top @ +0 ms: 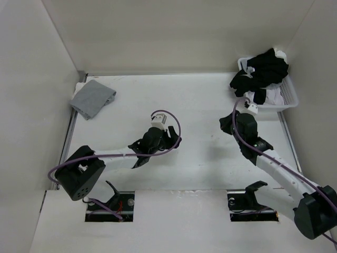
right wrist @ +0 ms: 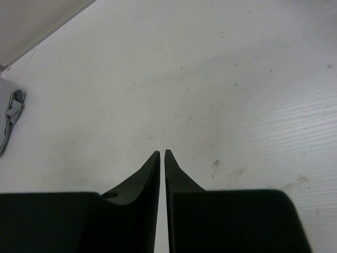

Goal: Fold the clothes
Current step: Grab the tank top from the pile

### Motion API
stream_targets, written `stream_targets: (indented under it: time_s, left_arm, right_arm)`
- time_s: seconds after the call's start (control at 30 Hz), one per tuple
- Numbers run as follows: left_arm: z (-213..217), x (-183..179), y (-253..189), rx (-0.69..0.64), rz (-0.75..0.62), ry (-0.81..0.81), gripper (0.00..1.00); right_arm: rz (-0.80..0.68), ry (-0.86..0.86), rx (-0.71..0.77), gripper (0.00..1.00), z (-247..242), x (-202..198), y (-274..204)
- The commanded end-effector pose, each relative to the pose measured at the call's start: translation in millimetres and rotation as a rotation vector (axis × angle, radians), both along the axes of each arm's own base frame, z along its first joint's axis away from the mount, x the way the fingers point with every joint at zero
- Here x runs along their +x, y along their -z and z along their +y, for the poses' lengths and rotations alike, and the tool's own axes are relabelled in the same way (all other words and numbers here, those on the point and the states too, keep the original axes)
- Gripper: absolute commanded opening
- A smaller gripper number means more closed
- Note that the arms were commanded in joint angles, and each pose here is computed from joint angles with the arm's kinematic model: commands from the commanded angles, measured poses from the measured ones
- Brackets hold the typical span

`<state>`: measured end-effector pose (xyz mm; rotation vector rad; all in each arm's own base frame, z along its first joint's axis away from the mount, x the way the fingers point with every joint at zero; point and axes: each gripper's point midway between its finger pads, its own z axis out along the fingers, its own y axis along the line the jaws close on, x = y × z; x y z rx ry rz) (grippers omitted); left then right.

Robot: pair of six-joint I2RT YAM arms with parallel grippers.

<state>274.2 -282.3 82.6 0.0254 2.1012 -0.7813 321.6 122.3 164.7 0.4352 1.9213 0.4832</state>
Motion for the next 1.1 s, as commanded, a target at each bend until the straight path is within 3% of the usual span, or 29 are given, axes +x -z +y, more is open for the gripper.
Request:
stream_targets:
  time_s: [0.0,0.1,0.17,0.2,0.33,0.43,0.53,0.63,0.9,0.93,1.0,1.03,1.07]
  left_arm:
    - [-13,-6,-19,-0.058,-0.067,0.075,0.60]
    - [-12,-10,-23,-0.077,-0.091,0.085,0.59]
    - [-8,-12,-27,-0.090,-0.112,0.084,0.57]
    - [-2,-12,-30,-0.094,-0.130,0.073,0.50]
    - [6,-10,-38,-0.106,-0.154,0.058,0.37]
    - [8,-10,-39,-0.119,-0.149,0.057,0.40]
    - [8,-9,-38,-0.125,-0.151,0.057,0.45]
    - [11,-6,-34,-0.128,-0.142,0.043,0.48]
    - [6,-1,-16,-0.112,-0.112,0.042,0.50]
    - [3,0,-13,-0.107,-0.104,0.048,0.50]
    - [2,0,-13,-0.109,-0.102,0.053,0.50]
    - [1,0,-13,-0.110,-0.103,0.055,0.50]
    - [1,0,-14,-0.111,-0.104,0.055,0.50]
  right_arm:
    - [-0.074,0.088,-0.011,0.16,-25,20,-52]
    - [-0.085,0.149,-0.045,0.16,-49,41,-75]
    - [-0.101,0.223,-0.054,0.07,-73,58,-94]
    - [-0.113,0.304,-0.047,0.00,-99,74,-107]
    - [-0.116,0.503,-0.025,0.00,-174,124,-125]
    - [-0.069,0.568,-0.050,0.16,-215,167,-116]
    - [-0.003,0.493,-0.072,0.34,-223,210,-94]
    - [0.075,0.433,-0.049,0.43,-224,240,-61]
    - [0.125,0.379,0.018,0.51,-216,279,-3]
    - [0.130,0.369,0.040,0.50,-212,283,6]
    - [0.105,0.352,0.073,0.34,-209,289,6]
    - [0.088,0.348,0.096,0.16,-207,291,3]
    - [0.074,0.352,0.103,0.06,-208,291,-3]
